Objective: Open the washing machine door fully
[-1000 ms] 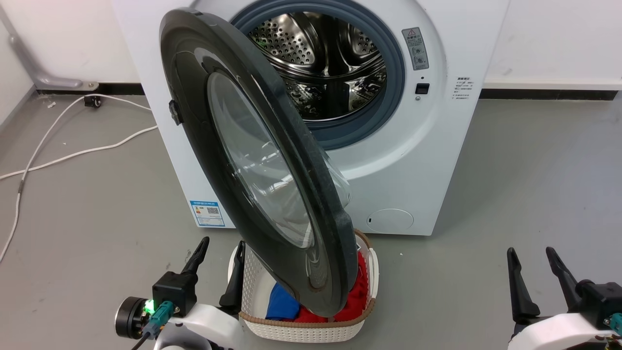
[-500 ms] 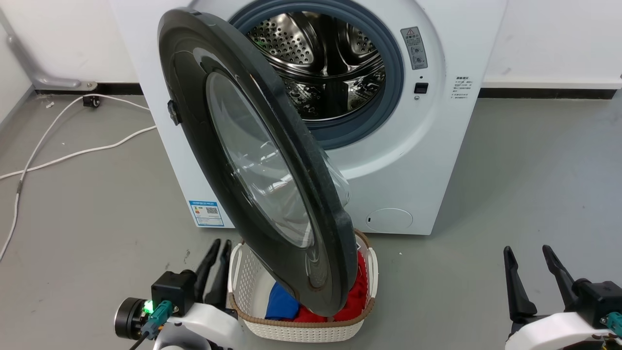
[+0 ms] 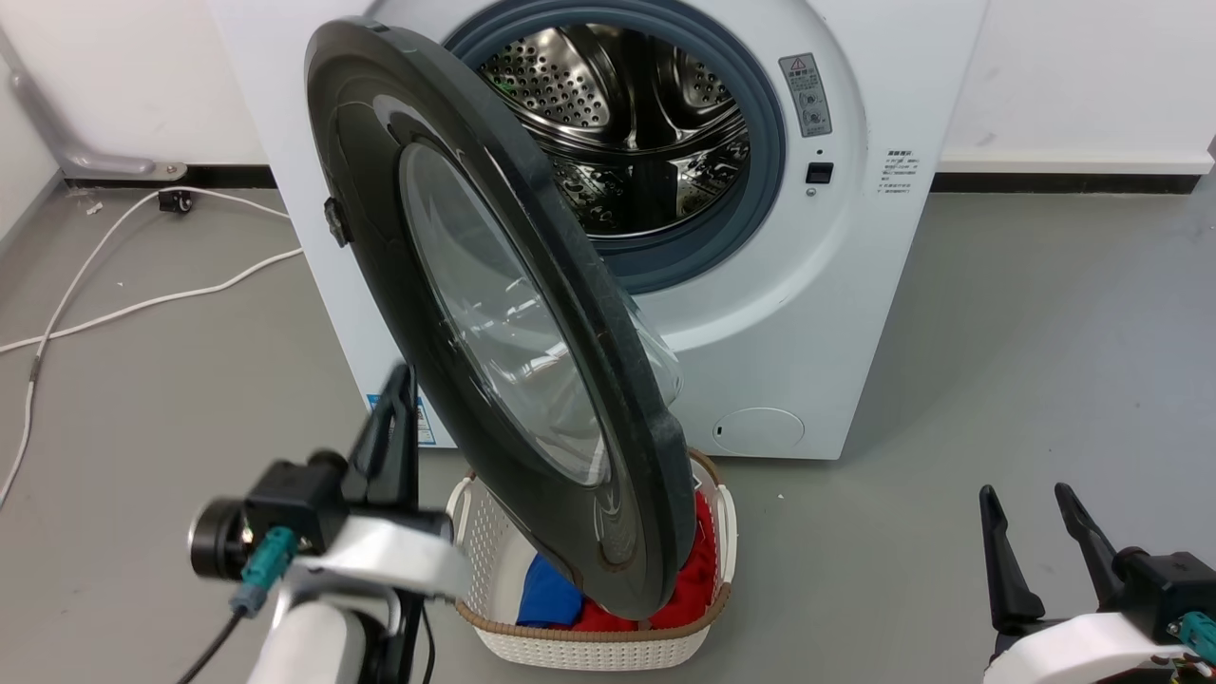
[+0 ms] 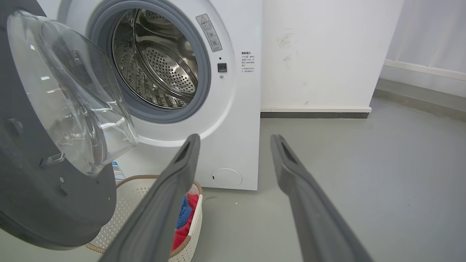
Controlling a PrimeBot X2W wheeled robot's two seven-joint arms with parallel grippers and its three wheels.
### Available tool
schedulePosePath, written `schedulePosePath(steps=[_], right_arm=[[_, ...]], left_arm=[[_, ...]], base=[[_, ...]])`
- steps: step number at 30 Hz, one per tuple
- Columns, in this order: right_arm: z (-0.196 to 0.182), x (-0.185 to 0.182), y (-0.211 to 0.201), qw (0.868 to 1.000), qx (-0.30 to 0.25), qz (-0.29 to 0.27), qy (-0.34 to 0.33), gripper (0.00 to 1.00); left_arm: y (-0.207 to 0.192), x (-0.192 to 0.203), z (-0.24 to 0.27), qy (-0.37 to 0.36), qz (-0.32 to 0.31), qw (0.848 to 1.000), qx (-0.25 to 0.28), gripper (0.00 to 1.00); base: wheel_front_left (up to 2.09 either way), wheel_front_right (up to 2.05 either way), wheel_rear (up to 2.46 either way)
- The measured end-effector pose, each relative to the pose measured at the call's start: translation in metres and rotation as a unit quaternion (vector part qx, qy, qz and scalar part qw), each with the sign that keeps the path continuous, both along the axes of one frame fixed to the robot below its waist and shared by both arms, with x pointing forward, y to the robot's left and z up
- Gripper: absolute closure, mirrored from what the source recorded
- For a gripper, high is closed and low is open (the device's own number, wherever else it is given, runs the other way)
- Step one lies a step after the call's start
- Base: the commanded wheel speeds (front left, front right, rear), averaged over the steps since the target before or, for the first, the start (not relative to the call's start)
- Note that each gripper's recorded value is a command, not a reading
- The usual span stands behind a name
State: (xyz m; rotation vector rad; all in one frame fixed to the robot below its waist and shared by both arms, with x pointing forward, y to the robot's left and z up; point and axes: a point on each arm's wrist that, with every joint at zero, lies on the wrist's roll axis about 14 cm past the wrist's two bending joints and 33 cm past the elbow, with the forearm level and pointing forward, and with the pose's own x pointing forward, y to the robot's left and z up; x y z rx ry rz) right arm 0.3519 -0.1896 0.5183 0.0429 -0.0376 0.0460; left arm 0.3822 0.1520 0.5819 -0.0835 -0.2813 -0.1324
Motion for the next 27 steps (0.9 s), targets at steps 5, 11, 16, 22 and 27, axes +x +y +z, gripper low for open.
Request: schedulePosePath(steps=[5, 11, 16, 22, 27], right_arm=[[0.0, 0.0, -0.001, 1.0, 0.001, -0.002, -0.001, 0.0], [-0.003, -0.001, -0.003, 1.0, 0.004, -0.006, 0.002, 0.0], [-0.006, -0.001, -0.005, 1.0, 0.005, -0.009, 0.005, 0.0], [-0.007, -0.001, -0.008, 1.0, 0.006, -0.014, 0.007, 0.0], [-0.009, -0.002, -0.009, 1.0, 0.007, -0.016, 0.011, 0.0]], left_arm=[[-0.008, -0.001, 0.069, -0.099, -0.009, 0.995, -0.013, 1.0], [-0.04, -0.02, 0.147, -0.205, -0.055, 0.977, -0.019, 1.0], [-0.09, -0.045, 0.18, -0.243, -0.143, 0.959, -0.017, 1.0], [-0.154, -0.069, 0.174, -0.213, -0.261, 0.941, -0.016, 1.0], [-0.194, -0.087, 0.151, -0.161, -0.337, 0.927, -0.017, 1.0]], base=[[0.0, 0.0, 0.0], [0.0, 0.0, 0.0], [0.0, 0.0, 0.0], [0.0, 0.0, 0.0], [0.0, 0.0, 0.0]])
